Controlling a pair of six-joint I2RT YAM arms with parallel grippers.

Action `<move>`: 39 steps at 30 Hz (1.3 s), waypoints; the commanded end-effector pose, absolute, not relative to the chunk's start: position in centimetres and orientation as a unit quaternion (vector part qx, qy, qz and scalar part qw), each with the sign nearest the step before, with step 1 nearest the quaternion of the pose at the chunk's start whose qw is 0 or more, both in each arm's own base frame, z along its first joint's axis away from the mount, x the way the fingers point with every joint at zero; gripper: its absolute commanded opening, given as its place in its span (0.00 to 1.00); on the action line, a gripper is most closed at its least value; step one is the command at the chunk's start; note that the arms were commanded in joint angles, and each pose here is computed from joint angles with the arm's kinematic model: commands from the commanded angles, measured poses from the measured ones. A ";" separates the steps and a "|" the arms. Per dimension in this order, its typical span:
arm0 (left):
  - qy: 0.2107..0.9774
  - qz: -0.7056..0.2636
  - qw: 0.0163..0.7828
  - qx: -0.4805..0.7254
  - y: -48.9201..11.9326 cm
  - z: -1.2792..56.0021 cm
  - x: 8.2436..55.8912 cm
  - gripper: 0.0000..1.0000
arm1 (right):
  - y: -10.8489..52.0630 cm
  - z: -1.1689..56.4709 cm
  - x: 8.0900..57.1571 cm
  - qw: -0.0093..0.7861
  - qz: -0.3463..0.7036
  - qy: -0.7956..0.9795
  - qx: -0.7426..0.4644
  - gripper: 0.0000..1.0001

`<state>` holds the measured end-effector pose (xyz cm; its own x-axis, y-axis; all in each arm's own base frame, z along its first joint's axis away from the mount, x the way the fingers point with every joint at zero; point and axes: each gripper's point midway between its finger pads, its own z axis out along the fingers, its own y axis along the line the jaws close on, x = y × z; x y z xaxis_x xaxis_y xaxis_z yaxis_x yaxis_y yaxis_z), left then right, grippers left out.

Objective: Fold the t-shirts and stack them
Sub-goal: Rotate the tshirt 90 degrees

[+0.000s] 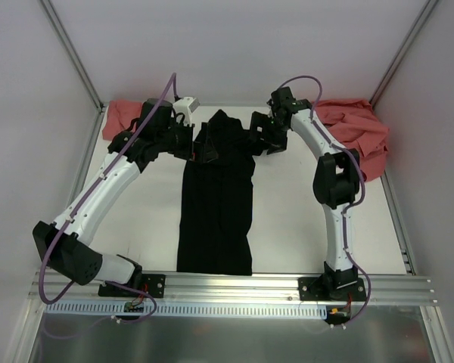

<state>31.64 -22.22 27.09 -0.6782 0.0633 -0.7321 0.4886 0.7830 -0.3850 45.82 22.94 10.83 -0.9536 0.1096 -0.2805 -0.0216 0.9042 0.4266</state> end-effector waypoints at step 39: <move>0.863 -0.327 0.350 0.162 -23.7 27.0 31.7 0.99 | 24.1 7.4 55.8 0.217 0.269 0.931 0.115 0.83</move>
<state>31.78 -23.45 25.92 -0.7105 0.0532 -0.7017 0.4916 0.7510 -0.4409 53.86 24.56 6.62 -0.9101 0.2934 -0.2925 0.0931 0.8328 0.5457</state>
